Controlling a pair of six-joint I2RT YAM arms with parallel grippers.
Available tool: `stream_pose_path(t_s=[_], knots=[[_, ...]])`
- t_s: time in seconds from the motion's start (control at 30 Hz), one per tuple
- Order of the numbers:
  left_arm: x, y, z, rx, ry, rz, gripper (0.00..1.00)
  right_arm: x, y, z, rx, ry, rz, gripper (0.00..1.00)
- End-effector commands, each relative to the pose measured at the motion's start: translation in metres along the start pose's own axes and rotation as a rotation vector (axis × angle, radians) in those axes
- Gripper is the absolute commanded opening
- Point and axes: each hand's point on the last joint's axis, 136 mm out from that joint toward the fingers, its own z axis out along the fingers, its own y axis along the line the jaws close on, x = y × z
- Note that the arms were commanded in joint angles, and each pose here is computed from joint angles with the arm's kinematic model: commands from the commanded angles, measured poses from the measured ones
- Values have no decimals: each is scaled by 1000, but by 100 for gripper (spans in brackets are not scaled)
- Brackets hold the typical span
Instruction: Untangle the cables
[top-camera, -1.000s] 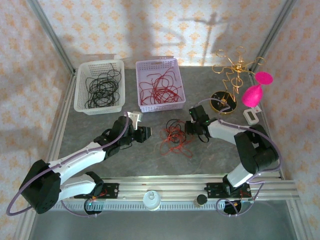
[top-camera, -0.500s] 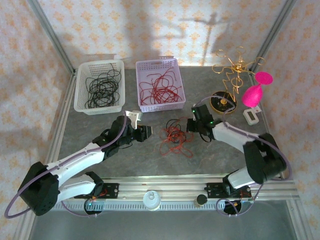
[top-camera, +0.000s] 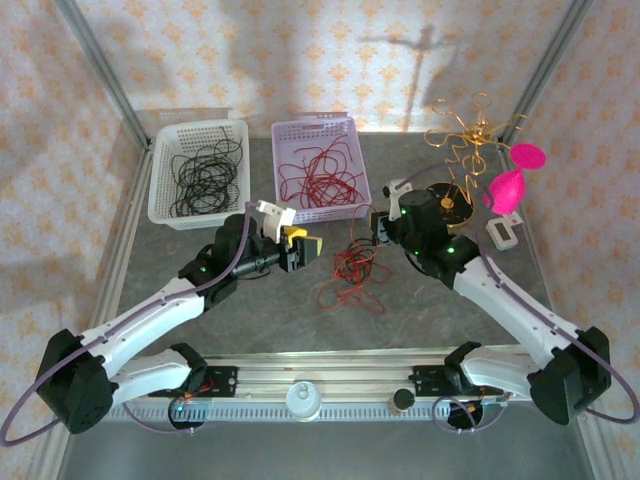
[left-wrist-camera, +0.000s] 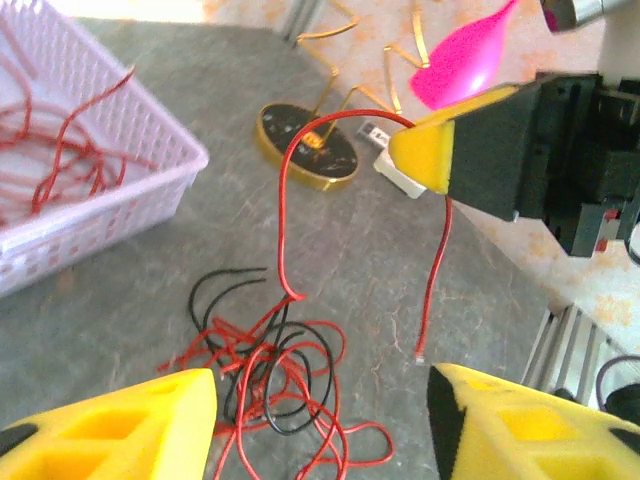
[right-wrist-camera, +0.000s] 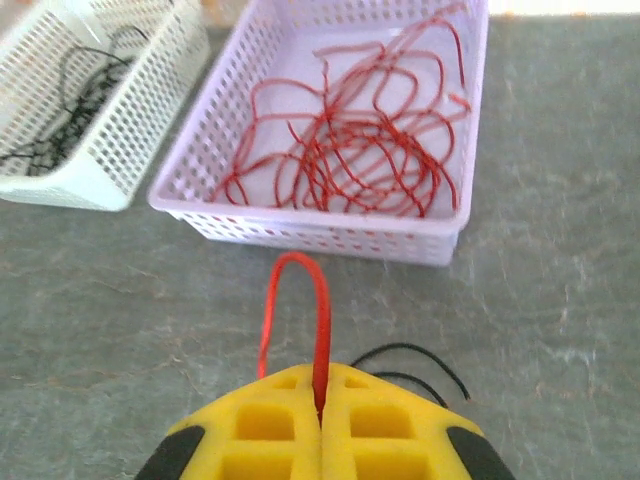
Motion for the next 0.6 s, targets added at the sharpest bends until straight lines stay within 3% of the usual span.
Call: stream_pose_path(t_s=[0.0,0.37,0.57], knots=[[-27,-26,13,120,-50,125,62,-26,15,-20,-53,-71,-56,0],[-23,-45,62,322,30,283,63,-36,52,-47,-254,-110,-125,0],[-19,-38,81,327,47,328,62,-30,60,-49,-308,-97,-168,0]])
